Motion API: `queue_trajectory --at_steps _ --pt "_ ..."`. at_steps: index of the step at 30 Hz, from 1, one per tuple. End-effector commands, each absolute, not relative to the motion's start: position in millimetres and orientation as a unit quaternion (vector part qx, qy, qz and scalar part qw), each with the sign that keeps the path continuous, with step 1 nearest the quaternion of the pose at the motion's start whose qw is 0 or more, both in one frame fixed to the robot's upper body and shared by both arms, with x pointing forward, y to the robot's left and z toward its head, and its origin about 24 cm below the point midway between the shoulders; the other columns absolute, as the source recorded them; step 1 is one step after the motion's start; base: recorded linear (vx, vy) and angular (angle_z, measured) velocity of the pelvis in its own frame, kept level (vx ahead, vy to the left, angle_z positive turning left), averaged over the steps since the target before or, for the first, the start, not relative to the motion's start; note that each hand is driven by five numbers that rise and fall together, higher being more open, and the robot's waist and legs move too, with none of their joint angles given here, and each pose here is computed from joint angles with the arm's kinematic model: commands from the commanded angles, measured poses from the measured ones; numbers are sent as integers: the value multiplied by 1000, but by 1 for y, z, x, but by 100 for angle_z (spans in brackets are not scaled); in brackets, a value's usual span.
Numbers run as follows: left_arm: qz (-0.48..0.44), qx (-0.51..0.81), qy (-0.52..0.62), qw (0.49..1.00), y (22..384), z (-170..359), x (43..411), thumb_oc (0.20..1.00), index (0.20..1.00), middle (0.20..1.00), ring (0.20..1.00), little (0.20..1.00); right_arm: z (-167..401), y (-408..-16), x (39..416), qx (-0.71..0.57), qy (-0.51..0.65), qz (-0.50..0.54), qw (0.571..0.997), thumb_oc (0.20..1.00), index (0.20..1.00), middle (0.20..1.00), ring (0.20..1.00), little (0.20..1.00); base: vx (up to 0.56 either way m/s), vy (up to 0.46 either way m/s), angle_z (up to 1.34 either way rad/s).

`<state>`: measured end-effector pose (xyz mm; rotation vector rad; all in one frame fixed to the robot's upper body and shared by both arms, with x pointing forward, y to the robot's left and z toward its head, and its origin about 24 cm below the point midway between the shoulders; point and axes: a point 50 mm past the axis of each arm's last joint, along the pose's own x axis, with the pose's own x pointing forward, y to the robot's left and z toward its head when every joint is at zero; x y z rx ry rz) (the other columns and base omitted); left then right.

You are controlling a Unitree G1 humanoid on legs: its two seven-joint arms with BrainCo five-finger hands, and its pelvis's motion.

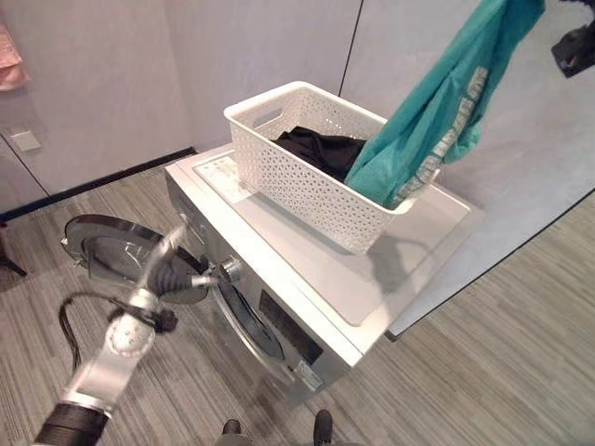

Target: Grab the laundry basket,head to the washer,open it,put in the laundry and shut it.

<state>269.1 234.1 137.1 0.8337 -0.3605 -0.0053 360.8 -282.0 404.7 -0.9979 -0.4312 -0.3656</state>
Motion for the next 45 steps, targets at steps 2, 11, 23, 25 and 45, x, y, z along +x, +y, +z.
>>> queue_trajectory --at_steps 2,11,23,25,45 --pt "-7 431 -285 856 217 190 278 1000 1000 1000 1000 1000 483 -271 329 -425 -289 -235 825 200 200 200 200 200 0 0 0" --pt "-150 187 -331 912 124 245 336 1000 1000 1000 1000 1000 482 -193 358 -393 -303 -166 852 200 200 200 200 200 11 -2 7" --pt "-173 60 -146 972 39 223 397 1000 1000 1000 1000 1000 459 -108 375 -383 -326 -60 862 200 200 200 200 200 9 -20 -7" --pt "-178 65 -155 970 31 225 395 1000 1000 1000 1000 1000 456 -110 376 -385 -323 -57 863 200 200 200 200 200 8 -34 3" --pt "-252 75 -399 878 29 293 321 1000 1000 1000 1000 1000 455 -169 378 -401 -284 -135 860 200 200 200 200 200 3 -7 4"
